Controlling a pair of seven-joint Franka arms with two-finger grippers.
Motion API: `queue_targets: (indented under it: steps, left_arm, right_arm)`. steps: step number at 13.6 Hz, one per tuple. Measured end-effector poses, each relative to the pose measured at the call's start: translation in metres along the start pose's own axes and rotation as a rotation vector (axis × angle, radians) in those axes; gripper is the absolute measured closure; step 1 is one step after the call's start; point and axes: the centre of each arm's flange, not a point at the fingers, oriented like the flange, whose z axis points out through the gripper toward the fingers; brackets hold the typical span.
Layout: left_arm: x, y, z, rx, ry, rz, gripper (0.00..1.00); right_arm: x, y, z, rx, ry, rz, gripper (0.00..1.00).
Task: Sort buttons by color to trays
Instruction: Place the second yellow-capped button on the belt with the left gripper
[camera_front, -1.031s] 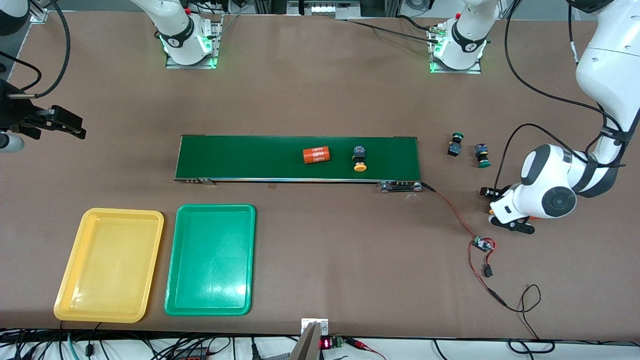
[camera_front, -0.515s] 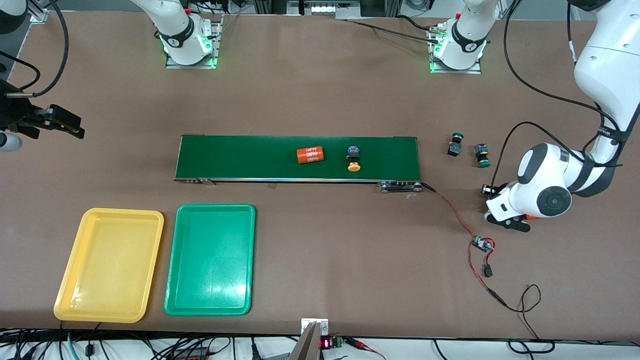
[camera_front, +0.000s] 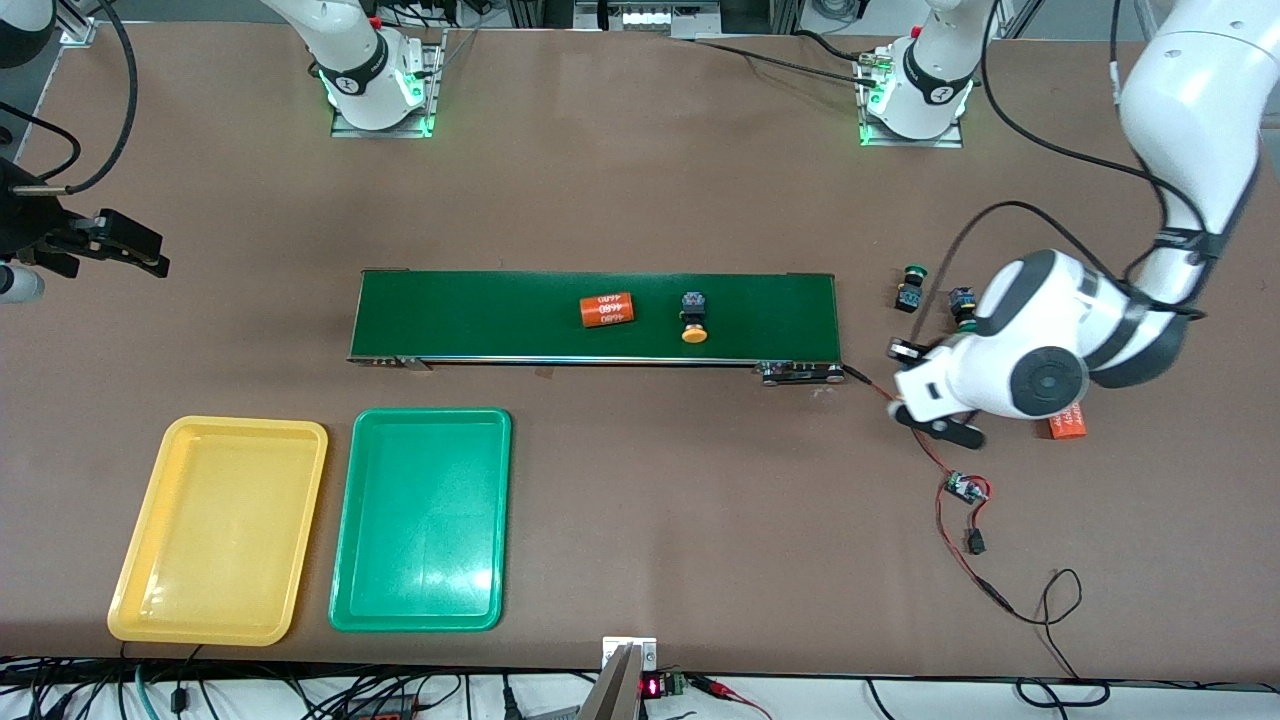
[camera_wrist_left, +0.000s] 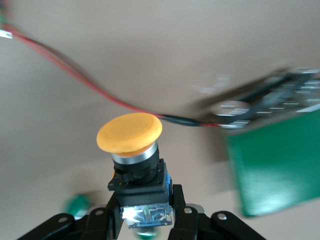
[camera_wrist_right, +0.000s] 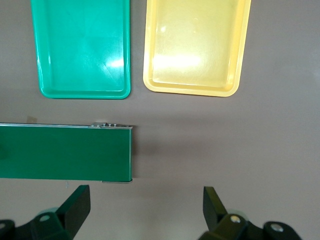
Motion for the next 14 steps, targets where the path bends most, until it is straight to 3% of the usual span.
queue_targets:
  steps: [2, 5, 7, 10, 14]
  left_arm:
    - [0.000, 0.055, 0.014, -0.022, -0.040, -0.055, 0.59]
    - [-0.004, 0.137, 0.035, 0.020, -0.074, -0.106, 0.59]
    - [-0.008, 0.177, 0.046, 0.038, -0.061, -0.109, 0.59]
    - [-0.008, 0.192, 0.063, 0.021, -0.029, -0.108, 0.59]
    - [-0.006, 0.185, 0.064, 0.015, -0.023, -0.149, 0.23]
  right_arm:
    - [0.000, 0.000, 0.000, 0.000, 0.000, 0.000, 0.00]
    - [0.000, 0.000, 0.000, 0.000, 0.000, 0.000, 0.00]
    - [0.000, 0.000, 0.000, 0.000, 0.000, 0.000, 0.00]
    - [0.000, 0.000, 0.000, 0.000, 0.000, 0.000, 0.00]
    - [0.000, 0.000, 0.000, 0.000, 0.000, 0.000, 0.00]
